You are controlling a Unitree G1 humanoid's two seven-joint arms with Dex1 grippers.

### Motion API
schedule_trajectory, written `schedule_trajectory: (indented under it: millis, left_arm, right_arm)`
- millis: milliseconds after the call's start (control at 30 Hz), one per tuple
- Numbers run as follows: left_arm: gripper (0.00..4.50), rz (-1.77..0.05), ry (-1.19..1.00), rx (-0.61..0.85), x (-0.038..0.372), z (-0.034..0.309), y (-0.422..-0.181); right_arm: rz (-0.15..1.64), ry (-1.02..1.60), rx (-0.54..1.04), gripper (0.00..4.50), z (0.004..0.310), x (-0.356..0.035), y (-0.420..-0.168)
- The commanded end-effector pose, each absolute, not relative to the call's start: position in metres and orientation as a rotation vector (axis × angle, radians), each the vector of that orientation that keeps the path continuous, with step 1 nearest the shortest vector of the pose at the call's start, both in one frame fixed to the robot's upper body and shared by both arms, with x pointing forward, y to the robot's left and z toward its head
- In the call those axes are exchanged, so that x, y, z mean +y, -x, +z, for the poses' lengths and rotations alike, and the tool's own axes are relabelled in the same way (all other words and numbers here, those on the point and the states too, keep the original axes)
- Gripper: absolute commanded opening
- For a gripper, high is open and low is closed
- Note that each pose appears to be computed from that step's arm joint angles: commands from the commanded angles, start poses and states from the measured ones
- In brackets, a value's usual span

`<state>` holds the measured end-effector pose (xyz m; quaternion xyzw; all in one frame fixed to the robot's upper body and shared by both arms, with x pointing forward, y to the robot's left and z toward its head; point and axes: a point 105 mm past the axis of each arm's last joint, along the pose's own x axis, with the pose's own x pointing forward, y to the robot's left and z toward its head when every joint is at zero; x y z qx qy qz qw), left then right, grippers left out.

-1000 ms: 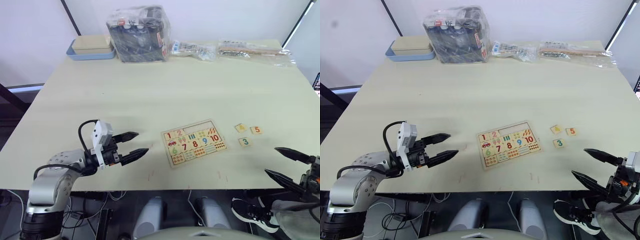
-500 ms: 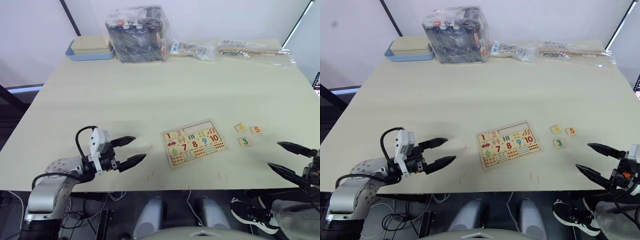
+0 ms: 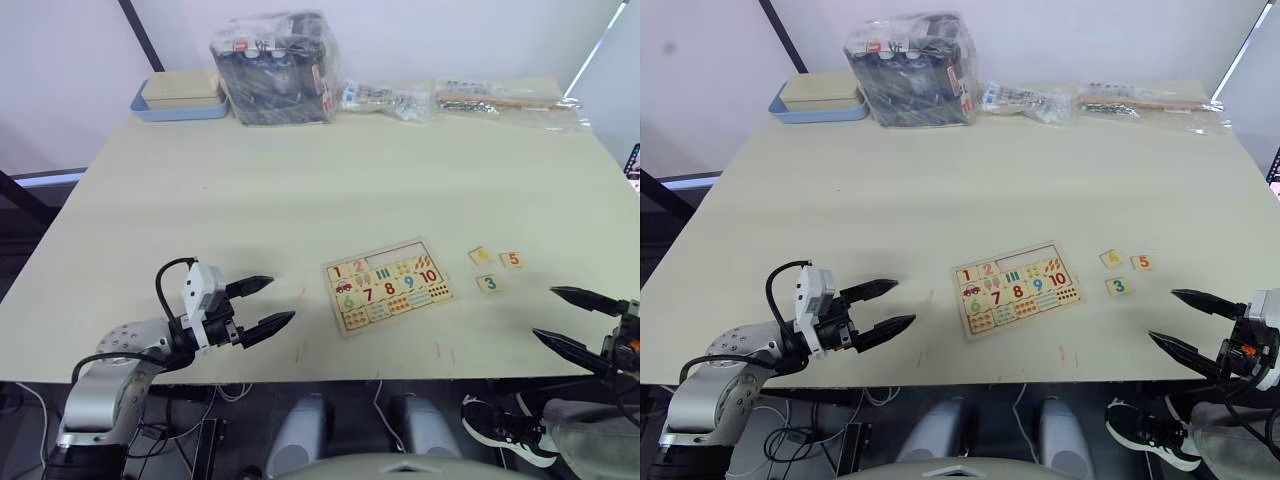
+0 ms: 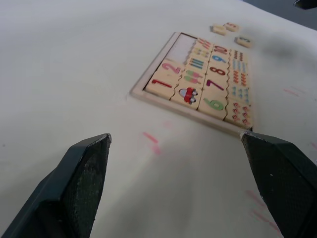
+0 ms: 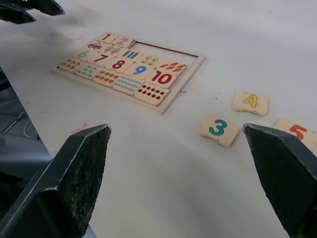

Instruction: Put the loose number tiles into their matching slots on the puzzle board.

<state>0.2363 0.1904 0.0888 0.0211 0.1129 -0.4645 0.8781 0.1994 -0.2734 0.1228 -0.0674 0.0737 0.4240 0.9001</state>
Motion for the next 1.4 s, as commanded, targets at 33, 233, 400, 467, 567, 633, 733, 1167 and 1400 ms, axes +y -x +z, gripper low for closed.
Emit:
schedule_trajectory:
  millis: [33,233,400,467,567,633,733,1167,1400]
  left_arm:
    - [4.46,-0.988,-0.041,0.221,0.193,0.096,-0.233]
    - [4.46,-1.066,-0.059,0.205,0.186,0.106,-0.229]
    - [4.46,-1.117,-0.159,0.183,0.185,0.114,-0.229]
    - [4.46,-1.151,-0.169,0.185,0.183,0.116,-0.227]
    - [4.46,-1.204,-0.116,0.094,0.179,0.125,-0.226]
    - [4.46,-1.269,-0.106,0.07,0.177,0.13,-0.224]
    - [4.46,-1.33,-0.12,0.038,0.177,0.134,-0.221]
    - [4.46,-1.346,-0.103,-0.008,0.186,0.136,-0.216]
    - [4.46,-1.329,-0.097,-0.015,0.184,0.137,-0.213]
  right_arm:
    - [0.893,0.185,0.137,4.5,0.132,-0.273,-0.204]
    - [0.949,0.237,0.149,4.5,0.141,-0.267,-0.221]
    - [1.015,0.326,0.224,4.5,0.14,-0.266,-0.237]
    - [1.042,0.367,0.237,4.5,0.142,-0.265,-0.247]
    - [1.113,0.457,0.29,4.5,0.138,-0.264,-0.259]
    - [1.162,0.496,0.331,4.5,0.133,-0.264,-0.266]
    - [1.217,0.527,0.364,4.5,0.128,-0.263,-0.275]
    - [1.315,0.583,0.414,4.5,0.108,-0.255,-0.305]
    - [1.328,0.604,0.426,4.5,0.102,-0.254,-0.311]
